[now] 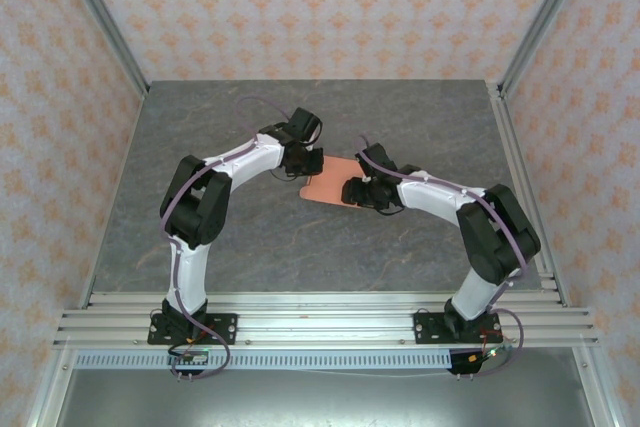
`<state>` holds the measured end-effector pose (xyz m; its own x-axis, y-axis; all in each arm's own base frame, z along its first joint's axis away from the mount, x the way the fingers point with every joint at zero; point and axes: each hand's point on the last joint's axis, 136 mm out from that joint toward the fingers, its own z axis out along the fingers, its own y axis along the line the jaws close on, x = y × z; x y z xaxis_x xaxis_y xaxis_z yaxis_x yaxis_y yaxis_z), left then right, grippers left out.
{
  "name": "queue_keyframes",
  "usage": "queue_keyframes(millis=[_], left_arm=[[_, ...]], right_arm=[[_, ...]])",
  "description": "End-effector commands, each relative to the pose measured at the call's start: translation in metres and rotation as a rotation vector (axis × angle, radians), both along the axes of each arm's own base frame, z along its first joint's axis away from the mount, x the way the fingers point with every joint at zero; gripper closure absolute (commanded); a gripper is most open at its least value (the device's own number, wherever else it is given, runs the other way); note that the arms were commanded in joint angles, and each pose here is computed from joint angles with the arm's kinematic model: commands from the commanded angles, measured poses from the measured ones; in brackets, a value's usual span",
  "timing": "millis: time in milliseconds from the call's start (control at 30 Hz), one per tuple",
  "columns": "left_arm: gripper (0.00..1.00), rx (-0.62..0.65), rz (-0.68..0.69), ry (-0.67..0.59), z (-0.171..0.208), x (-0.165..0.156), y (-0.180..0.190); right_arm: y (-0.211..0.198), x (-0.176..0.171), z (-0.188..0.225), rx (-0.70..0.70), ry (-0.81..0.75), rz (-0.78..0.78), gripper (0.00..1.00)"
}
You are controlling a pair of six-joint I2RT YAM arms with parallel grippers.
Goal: Fold the paper box
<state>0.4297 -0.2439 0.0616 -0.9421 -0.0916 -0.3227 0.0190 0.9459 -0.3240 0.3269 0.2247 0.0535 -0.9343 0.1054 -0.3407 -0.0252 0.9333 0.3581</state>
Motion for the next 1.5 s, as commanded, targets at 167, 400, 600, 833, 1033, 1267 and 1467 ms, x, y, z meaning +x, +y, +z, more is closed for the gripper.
queue_keyframes(millis=[167, 400, 600, 833, 1033, 1267, 1467], left_arm=[[0.94, 0.001, 0.019, 0.050, -0.018, -0.008, 0.004], [0.95, 0.002, 0.020, 0.051, -0.019, -0.009, 0.004], [0.95, 0.002, 0.022, 0.053, -0.021, -0.010, 0.004], [0.95, 0.001, 0.023, 0.050, -0.019, -0.008, 0.003], [0.95, -0.007, 0.027, 0.049, -0.019, -0.007, 0.002], [0.95, -0.004, 0.026, 0.047, -0.018, -0.007, 0.001], [0.95, -0.004, 0.025, 0.047, -0.018, -0.007, 0.001]], right_arm=[[0.011, -0.003, 0.001, 0.090, 0.040, -0.021, 0.56], [0.013, -0.005, 0.001, 0.109, 0.060, -0.037, 0.60], [0.018, -0.007, 0.002, 0.149, 0.066, -0.040, 0.61], [0.021, -0.012, 0.008, 0.185, 0.071, -0.034, 0.54], [0.023, -0.009, 0.009, 0.204, 0.048, -0.042, 0.55], [0.031, -0.012, 0.007, 0.244, 0.066, -0.039, 0.56], [0.018, -0.009, 0.009, 0.177, 0.017, -0.066, 0.52]])
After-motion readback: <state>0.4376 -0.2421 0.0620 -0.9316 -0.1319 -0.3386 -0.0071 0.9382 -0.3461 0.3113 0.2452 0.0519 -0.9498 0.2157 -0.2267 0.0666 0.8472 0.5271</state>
